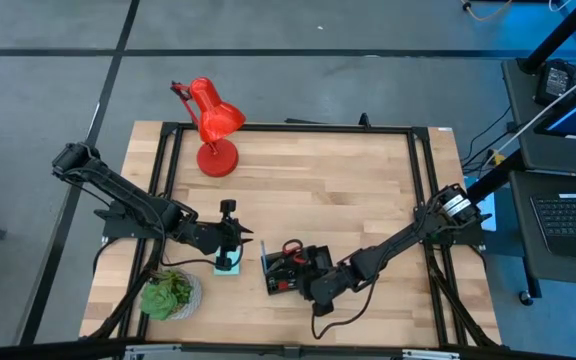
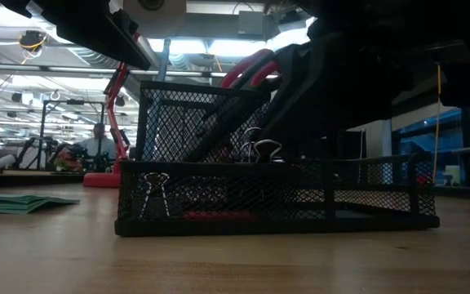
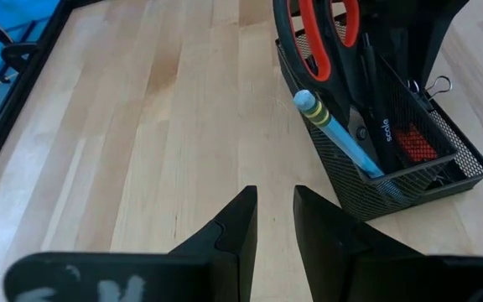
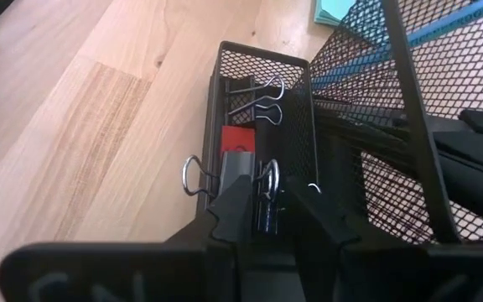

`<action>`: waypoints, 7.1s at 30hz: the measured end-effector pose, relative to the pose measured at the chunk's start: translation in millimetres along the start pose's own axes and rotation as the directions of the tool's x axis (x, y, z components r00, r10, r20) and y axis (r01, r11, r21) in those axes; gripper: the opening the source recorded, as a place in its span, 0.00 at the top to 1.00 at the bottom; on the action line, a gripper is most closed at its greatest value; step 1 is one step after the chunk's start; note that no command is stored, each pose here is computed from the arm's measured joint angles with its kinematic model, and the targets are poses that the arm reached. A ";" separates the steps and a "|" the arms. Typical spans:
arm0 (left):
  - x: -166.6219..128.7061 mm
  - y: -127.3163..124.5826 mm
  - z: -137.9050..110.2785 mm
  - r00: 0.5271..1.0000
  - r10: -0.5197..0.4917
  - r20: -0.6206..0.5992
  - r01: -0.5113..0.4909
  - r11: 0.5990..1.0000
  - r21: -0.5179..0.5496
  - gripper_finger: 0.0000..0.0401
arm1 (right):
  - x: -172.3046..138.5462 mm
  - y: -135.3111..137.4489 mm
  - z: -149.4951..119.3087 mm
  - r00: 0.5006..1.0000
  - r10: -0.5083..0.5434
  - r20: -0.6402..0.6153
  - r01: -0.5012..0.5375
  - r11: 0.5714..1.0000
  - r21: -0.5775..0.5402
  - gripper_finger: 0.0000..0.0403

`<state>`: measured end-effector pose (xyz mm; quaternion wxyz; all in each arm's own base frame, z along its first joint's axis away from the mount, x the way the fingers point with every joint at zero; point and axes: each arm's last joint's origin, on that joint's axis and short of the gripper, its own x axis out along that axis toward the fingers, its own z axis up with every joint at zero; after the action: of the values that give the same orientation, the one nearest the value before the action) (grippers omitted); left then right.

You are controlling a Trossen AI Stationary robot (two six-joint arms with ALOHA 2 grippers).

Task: Pick and place office supplies into organizer
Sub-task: Put the black binder clip into the black desk organizer, then put the blue sticky notes into the black desk organizer

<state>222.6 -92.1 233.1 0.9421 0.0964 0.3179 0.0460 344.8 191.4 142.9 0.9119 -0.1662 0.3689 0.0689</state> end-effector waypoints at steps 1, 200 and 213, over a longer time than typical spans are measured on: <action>0.0 0.0 0.0 1.000 0.000 0.000 0.000 1.000 0.000 0.81 | -0.2 0.2 1.5 1.000 0.000 0.002 0.000 1.000 -0.008 0.81; 35.8 -82.9 -34.3 0.810 -0.103 -0.577 0.013 0.987 -0.157 0.99 | -133.3 -58.1 -57.5 0.979 -0.115 0.170 0.068 0.964 0.257 0.81; 65.6 -100.3 -59.5 0.700 -0.134 -0.702 0.034 0.987 -0.155 0.99 | -133.2 -58.1 -57.5 0.979 -0.115 0.170 0.069 0.964 0.256 0.81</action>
<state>241.1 -171.4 126.9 0.7524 -0.0048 0.6562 0.0571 226.2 116.3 211.5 0.9577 -0.0604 0.2812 -0.0053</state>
